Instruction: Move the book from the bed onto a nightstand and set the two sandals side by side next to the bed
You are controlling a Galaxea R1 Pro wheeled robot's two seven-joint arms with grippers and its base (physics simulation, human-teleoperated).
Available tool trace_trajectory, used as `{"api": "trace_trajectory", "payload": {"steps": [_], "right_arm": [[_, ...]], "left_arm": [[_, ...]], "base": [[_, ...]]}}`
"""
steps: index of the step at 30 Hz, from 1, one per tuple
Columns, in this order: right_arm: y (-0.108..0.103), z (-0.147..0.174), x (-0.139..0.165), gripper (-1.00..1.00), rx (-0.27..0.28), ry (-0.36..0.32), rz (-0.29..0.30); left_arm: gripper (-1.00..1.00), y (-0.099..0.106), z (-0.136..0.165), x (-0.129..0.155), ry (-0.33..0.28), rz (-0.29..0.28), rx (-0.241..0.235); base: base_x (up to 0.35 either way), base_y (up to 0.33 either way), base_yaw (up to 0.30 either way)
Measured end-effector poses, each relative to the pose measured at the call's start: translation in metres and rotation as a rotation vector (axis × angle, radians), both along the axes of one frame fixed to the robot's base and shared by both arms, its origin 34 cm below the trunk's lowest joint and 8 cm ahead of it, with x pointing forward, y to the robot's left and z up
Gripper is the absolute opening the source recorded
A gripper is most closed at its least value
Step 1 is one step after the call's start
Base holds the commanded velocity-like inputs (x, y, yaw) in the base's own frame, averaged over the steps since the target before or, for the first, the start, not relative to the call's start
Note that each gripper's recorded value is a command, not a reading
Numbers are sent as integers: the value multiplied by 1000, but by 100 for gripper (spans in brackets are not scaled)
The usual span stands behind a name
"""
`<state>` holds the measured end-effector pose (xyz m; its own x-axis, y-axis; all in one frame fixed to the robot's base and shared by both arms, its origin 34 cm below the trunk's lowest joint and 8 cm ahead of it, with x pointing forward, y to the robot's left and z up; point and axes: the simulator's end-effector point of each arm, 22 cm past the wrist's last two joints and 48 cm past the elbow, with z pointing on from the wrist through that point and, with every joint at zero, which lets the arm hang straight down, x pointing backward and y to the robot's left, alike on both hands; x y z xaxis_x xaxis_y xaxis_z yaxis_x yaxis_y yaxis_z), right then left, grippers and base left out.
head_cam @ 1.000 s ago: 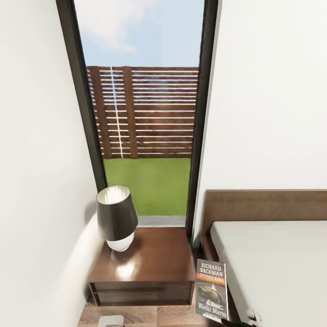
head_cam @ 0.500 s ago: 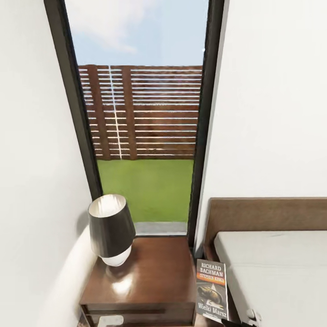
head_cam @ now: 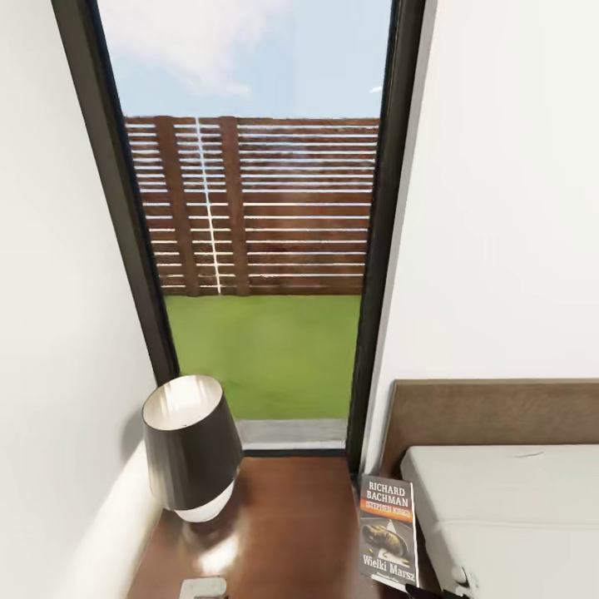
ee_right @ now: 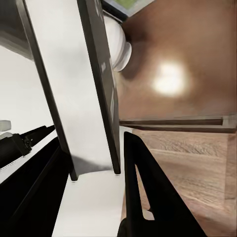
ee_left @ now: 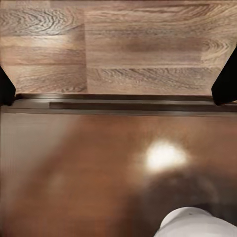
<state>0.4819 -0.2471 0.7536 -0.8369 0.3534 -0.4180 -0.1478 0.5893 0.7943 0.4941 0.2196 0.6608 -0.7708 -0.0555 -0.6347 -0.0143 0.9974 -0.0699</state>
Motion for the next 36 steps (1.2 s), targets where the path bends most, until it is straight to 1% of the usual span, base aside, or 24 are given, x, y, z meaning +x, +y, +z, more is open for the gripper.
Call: {"api": "trace_trajectory", "payload": {"steps": [6,15,24,36], "right_arm": [[0,0,0,-100,0,0,-1],[0,0,1,-100,1,-1,-4],[0,0,1,-100,1,-1,-3],[0,0,1,-100,3,-1,-3]], "left_arm": [[100,0,0,0,0,0,0],[100,0,0,0,1,0,0],[100,0,0,0,0,0,0],[100,0,0,0,1,0,0]], "base": [[272,0,0],[45,0,0],[268,0,0],[28,0,0]]}}
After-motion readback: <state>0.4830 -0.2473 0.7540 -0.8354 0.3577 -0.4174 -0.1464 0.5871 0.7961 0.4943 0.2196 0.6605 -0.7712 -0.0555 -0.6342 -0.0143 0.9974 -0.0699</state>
